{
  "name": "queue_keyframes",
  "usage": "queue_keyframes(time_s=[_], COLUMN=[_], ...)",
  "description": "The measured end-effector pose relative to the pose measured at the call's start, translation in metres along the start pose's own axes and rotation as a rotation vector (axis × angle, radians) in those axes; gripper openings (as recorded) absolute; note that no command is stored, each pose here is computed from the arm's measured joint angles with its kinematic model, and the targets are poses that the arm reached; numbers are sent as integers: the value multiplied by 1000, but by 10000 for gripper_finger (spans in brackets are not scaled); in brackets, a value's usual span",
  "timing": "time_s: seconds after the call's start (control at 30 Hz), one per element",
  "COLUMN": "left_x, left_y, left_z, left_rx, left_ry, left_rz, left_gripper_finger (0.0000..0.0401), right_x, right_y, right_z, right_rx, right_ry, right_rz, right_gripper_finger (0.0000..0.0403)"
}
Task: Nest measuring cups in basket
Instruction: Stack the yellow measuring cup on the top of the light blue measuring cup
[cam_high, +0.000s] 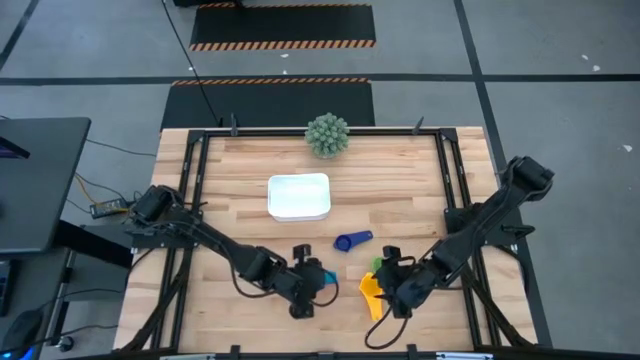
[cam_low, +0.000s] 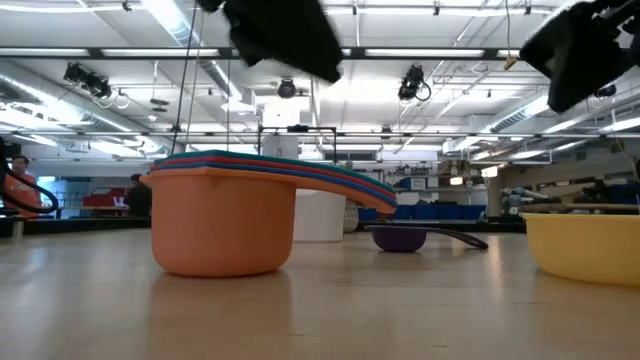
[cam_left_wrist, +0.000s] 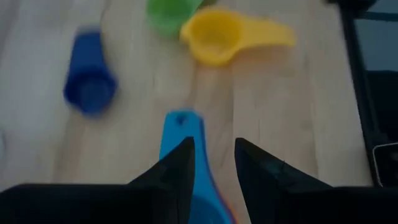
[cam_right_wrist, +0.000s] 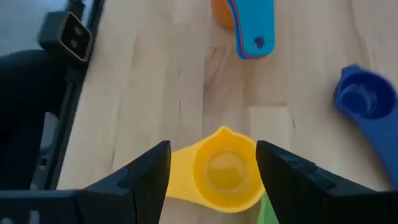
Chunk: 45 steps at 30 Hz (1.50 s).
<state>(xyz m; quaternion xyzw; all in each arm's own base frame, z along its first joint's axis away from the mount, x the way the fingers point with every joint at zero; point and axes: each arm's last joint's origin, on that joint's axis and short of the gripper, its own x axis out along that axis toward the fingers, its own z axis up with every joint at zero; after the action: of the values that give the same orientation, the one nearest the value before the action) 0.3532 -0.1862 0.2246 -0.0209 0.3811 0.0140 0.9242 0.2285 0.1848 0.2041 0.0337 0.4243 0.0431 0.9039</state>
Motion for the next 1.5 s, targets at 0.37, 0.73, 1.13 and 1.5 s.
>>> queue_keyframes(time_s=[0.37,0.73,1.13,1.5], left_x=[26,52,61,64], left_y=[-8,7,4,4], left_z=[9,11,6,3], left_rx=[375,379,511,491], left_ry=[-172,-177,-175,-161], left_rz=[-7,-3,-75,-85], left_gripper_finger=[126,222,209,208], right_x=[5,33,56,71], right_y=[3,10,-9,-40], right_z=[-14,-39,-32,-2], right_rx=[159,187,-5,-138], right_ry=[125,279,249,145], right_rz=[-6,-74,-165,-182], right_gripper_finger=[244,244,244,244])
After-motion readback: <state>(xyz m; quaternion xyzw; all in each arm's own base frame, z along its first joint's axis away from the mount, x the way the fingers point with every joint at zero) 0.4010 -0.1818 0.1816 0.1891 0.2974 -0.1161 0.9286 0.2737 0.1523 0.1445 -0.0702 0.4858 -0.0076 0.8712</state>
